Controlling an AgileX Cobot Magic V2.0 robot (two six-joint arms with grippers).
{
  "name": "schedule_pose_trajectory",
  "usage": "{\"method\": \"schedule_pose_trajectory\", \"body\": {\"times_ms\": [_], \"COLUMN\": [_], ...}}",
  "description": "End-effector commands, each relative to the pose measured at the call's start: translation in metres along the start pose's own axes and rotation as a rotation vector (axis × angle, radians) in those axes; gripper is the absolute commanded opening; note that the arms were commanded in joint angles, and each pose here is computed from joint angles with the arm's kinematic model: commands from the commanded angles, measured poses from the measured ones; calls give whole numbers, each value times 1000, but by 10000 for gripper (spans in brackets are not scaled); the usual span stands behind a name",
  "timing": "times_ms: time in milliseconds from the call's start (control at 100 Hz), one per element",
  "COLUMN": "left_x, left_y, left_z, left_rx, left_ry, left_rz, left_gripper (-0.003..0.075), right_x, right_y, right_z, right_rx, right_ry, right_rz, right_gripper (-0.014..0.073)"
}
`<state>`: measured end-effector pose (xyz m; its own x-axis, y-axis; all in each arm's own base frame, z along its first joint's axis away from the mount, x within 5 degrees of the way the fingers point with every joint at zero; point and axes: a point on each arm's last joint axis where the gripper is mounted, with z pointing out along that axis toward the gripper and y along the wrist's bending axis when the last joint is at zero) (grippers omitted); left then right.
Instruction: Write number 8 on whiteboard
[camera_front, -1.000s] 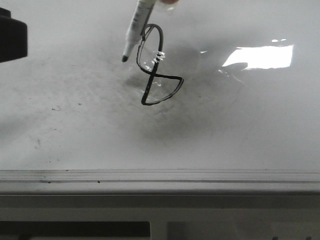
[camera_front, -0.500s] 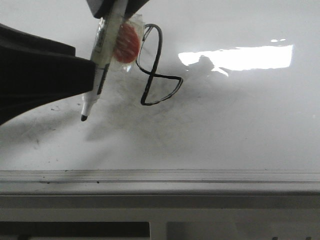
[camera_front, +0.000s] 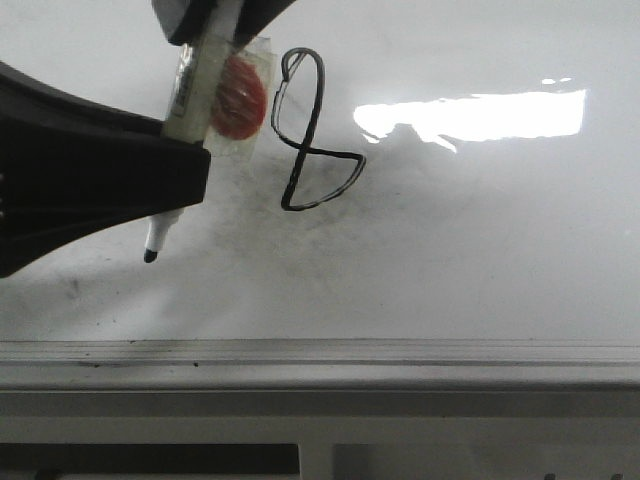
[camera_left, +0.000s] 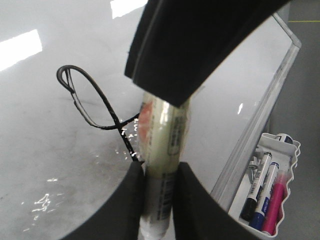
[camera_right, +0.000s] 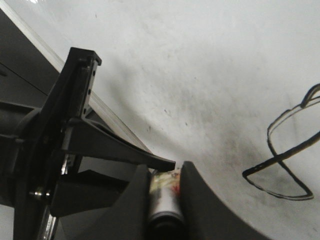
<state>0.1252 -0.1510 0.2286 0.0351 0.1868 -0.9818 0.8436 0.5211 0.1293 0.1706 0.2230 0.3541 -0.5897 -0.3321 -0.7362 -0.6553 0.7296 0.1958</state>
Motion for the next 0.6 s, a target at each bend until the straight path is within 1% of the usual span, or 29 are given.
{"method": "schedule_pose_trajectory", "body": {"times_ms": [0,50,90,140,240,280,310,400,460,530,590], "left_x": [-19,-19,-19,-19,-19,-19,-19,-19,-17,-14,-9], "left_y": [2,2,2,2,2,3,4,11,15,18,20], "left_z": [1,1,1,1,1,1,1,1,0,0,0], "left_rx": [-6,-6,-6,-5,-5,-11,-24,-95,-130,-168,-198], "left_ry": [-131,-131,-133,-136,-136,-137,-137,-141,-137,-106,-55], "left_rz": [-34,-34,-34,-34,-36,-52,-91,-248,-316,-405,-480], "left_gripper": [-20,-20,-20,-20,-20,-20,-20,-20,-21,-21,-21], "right_x": [-14,-14,-14,-14,-14,-14,-14,-13,-12,-12,-12], "right_y": [4,4,4,4,3,2,2,2,2,1,1], "right_z": [-13,-13,-13,-13,-13,-13,-14,-16,-20,-23,-26], "right_rx": [-26,-26,-26,-26,-14,-9,-7,-5,-4,-1,-2], "right_ry": [-109,-109,-109,-109,-110,-106,-107,-99,-98,-97,-101], "right_rz": [-17,-17,-17,-17,-32,-38,-39,-39,-38,-40,-40], "right_gripper": [-41,-35,-7,53,211,251,277,289,289,289,289]}}
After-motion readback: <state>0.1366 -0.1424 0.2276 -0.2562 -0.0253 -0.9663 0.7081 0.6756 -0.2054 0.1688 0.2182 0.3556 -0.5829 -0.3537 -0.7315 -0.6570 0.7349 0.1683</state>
